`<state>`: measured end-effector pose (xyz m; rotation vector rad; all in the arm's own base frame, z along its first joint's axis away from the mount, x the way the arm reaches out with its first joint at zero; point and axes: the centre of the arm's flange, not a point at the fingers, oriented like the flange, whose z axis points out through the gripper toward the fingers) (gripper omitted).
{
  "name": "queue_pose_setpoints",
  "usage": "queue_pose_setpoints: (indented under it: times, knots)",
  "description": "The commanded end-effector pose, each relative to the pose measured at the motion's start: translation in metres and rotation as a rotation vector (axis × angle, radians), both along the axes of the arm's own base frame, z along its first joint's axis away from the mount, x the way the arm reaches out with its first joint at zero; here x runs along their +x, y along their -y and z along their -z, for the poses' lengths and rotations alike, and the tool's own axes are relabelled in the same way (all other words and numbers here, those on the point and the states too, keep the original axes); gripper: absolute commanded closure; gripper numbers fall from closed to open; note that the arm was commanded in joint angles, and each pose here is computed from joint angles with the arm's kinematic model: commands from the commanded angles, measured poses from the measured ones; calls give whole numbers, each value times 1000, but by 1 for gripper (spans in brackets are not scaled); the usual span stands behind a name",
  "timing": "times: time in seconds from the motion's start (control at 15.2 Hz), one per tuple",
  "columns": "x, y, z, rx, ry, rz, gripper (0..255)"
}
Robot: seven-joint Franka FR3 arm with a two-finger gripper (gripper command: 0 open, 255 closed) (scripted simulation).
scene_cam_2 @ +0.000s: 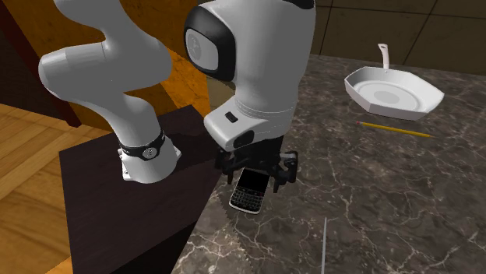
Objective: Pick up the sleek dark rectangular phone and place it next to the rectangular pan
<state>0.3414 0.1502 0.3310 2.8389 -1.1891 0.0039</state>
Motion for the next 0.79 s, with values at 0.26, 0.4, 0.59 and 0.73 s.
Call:
queue_pose_setpoints:
  times: [0.26,0.4,0.59,0.73]
  knots:
    - [0,0,0,0,0,0,0]
    - [0,0,0,0,0,0,255]
    - [-1,0,0,0,0,0,255]
    - [-1,0,0,0,0,0,255]
